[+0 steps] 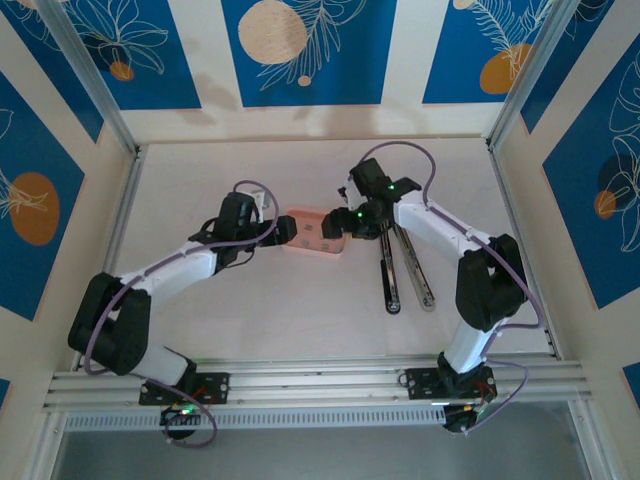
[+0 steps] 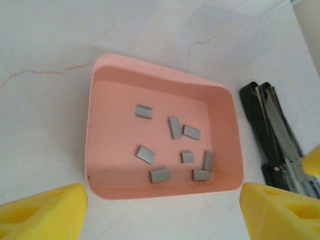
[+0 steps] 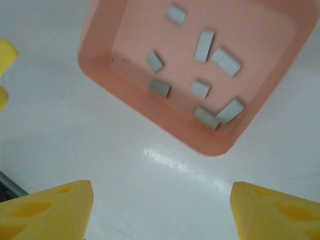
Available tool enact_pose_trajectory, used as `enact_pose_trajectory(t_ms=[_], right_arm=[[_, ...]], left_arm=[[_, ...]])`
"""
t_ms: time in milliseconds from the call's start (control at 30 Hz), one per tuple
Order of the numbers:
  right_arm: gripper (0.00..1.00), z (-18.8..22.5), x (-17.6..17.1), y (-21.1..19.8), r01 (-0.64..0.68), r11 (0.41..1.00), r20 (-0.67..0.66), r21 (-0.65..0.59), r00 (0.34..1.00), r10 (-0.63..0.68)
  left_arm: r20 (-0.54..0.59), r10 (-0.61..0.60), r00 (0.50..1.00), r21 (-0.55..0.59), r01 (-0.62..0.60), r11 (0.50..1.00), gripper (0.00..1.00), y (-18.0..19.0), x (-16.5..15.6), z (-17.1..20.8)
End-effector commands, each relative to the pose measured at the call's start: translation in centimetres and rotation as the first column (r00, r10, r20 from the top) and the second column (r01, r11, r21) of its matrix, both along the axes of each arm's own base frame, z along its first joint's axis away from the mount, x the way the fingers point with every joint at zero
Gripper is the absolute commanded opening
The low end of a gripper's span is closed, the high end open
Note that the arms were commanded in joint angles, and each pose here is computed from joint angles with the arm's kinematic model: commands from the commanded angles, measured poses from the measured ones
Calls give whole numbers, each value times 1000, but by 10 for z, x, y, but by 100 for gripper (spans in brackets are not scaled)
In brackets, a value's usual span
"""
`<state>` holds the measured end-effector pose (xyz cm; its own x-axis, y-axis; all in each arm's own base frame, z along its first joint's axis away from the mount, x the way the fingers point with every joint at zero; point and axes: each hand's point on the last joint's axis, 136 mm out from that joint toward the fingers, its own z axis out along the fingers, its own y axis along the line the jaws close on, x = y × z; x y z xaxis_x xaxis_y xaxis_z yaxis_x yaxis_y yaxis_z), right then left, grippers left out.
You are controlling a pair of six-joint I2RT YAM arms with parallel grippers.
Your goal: Load the staples into the stapler
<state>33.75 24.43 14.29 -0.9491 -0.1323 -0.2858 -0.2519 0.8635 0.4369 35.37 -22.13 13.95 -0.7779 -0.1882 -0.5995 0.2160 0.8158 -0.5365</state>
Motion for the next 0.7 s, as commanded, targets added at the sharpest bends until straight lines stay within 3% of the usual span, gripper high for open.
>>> enact_pose_trajectory(t_ms=[0,200,367,667], right_arm=[[76,12,27,-5,-73,997,87,-33,993,76],[77,14,87,9,-164,986,169,33,973,157],[77,-6,118,18,-204,978,146,52,970,194],[76,-44,108,43,-272,949,30,157,962,270]], left_arm=[[-94,42,995,-102,-51,994,79,-1,-17,-4],[-201,102,974,-215,-145,966,78,-4,-23,-24],[-242,98,965,-292,-168,941,78,-16,-18,-40],[-263,83,961,-335,-172,926,78,-30,-12,-56]])
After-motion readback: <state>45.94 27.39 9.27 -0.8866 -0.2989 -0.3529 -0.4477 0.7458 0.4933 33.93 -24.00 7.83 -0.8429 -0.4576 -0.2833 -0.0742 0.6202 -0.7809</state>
